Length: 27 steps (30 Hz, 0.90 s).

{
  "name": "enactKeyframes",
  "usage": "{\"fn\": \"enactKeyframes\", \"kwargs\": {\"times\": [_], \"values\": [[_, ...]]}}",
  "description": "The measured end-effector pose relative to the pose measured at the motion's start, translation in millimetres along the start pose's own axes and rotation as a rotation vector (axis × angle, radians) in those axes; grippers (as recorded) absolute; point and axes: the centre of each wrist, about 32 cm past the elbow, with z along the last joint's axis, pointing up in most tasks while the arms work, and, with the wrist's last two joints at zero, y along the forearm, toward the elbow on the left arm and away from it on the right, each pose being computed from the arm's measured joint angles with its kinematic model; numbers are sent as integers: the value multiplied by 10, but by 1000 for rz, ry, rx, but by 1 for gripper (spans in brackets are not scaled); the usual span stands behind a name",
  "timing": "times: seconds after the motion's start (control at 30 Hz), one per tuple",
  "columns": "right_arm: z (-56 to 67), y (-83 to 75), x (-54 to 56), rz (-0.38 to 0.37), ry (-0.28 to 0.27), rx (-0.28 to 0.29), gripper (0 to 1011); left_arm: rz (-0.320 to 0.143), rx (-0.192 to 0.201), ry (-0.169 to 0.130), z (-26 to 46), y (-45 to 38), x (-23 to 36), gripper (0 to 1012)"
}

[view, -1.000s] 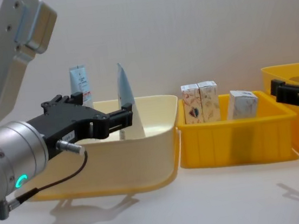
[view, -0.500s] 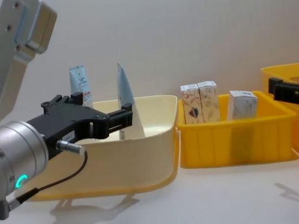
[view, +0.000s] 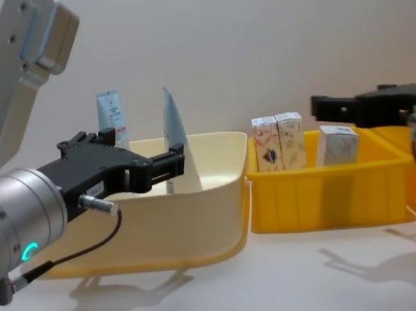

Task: Bimanual collaborative sorting of washing and personal care products

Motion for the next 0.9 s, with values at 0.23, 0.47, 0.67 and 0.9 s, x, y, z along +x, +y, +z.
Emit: {"fn": "enactKeyframes", "kwargs": {"times": [0.23, 0.47, 0.67, 0.9], "values": [[197, 198, -152, 5, -11, -86, 998, 0, 0, 0, 0, 0, 0, 1002], [367, 356, -297, -28, -50, -168, 998, 0, 0, 0, 0, 0, 0, 1002], [501, 451, -389, -88, -74, -216, 998, 0, 0, 0, 0, 0, 0, 1002], [617, 504, -423, -160, -75, -241, 998, 0, 0, 0, 0, 0, 0, 1002]]}}
